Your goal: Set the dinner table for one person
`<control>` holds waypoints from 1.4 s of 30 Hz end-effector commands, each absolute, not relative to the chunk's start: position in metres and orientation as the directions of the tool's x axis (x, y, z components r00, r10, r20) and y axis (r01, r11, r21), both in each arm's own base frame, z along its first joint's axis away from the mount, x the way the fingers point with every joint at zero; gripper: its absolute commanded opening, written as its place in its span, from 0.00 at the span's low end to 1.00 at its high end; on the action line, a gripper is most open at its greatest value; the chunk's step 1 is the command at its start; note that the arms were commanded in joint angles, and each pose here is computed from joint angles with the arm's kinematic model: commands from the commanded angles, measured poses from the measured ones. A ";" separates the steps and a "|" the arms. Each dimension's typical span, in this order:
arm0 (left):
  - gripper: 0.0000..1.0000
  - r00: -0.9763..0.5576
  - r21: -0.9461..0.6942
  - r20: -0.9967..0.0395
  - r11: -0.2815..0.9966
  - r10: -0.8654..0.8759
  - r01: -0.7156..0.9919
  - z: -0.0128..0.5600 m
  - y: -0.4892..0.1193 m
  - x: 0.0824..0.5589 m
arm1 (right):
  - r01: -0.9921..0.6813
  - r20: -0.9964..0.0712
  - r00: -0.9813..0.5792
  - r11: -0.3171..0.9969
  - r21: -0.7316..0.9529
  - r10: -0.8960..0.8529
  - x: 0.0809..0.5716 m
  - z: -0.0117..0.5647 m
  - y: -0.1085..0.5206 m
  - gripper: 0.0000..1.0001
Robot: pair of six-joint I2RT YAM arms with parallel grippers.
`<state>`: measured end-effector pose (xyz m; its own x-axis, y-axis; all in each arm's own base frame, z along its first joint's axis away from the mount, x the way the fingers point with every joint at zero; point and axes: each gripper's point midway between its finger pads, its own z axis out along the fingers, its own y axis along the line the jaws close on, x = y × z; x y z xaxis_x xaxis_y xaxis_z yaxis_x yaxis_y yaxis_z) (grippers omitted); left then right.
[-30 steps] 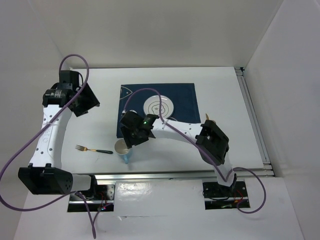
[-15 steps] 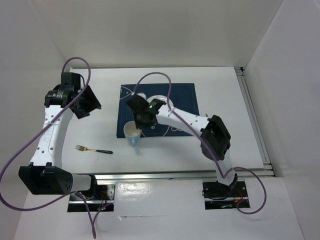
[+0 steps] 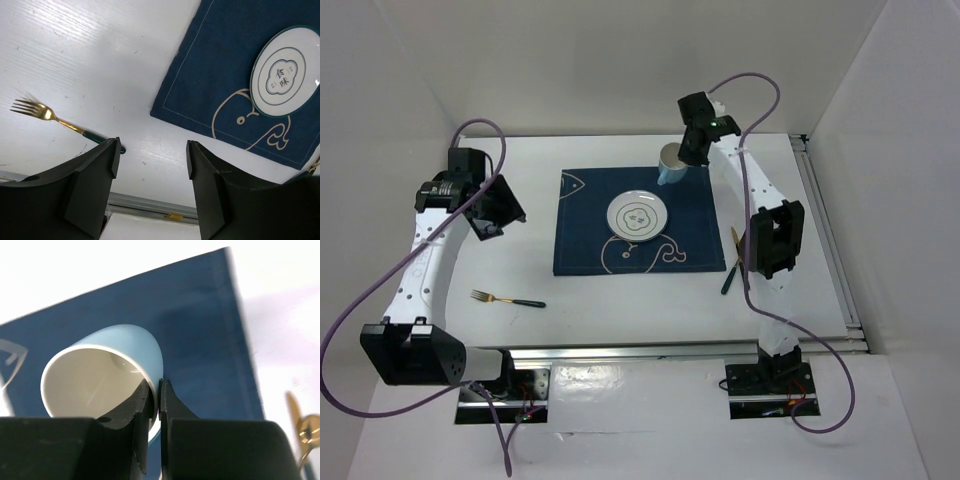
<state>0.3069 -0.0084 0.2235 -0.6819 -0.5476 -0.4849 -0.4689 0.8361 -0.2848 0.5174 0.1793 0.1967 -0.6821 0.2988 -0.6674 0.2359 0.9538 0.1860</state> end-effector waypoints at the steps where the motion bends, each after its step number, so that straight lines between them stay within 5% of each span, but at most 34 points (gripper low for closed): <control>1: 0.72 -0.700 -0.281 -0.469 0.842 -0.539 -0.460 0.214 -0.009 0.307 | 0.279 -0.672 -0.660 0.940 0.195 0.336 0.536 0.198 0.159 0.00; 19: 0.73 -0.725 -0.195 -0.372 0.812 -0.580 -0.550 0.166 -0.006 0.284 | 0.341 -0.608 -0.686 0.914 0.218 0.401 0.578 0.126 0.116 0.00; 22: 0.74 -0.714 -0.137 -0.345 0.786 -0.609 -0.603 0.154 0.001 0.268 | 0.328 -0.612 -0.686 0.918 0.224 0.394 0.578 0.128 0.118 0.11; 26: 0.74 -0.707 -0.050 -0.289 0.747 -0.646 -0.663 0.129 0.007 0.243 | 0.286 -0.624 -0.684 0.925 0.249 0.379 0.576 0.142 0.123 0.58; 27: 0.74 -0.699 -0.037 -0.289 0.738 -0.654 -0.674 0.126 0.009 0.239 | 0.284 -0.630 -0.677 0.925 0.254 0.381 0.578 0.143 0.123 0.76; 28: 0.74 -0.698 -0.010 -0.256 0.724 -0.668 -0.690 0.113 0.011 0.227 | 0.267 -0.637 -0.675 0.928 0.258 0.371 0.577 0.151 0.124 0.81; 33: 0.74 -0.636 -0.012 -0.180 0.648 -0.751 -0.762 0.096 0.005 0.207 | 0.216 -0.670 -0.650 0.932 0.289 0.359 0.575 0.183 0.128 0.97; 42: 0.74 -0.589 -0.076 -0.127 0.600 -0.798 -0.796 0.094 -0.010 0.204 | 0.153 -0.730 -0.591 0.936 0.318 0.344 0.560 0.243 0.127 1.00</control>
<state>0.2074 -0.0037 0.0936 -0.6253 -0.7652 -0.1534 -0.7690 0.6376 -0.0459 0.5638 0.1262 0.1756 -0.6837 0.3483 -0.6412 0.2224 0.9364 0.2715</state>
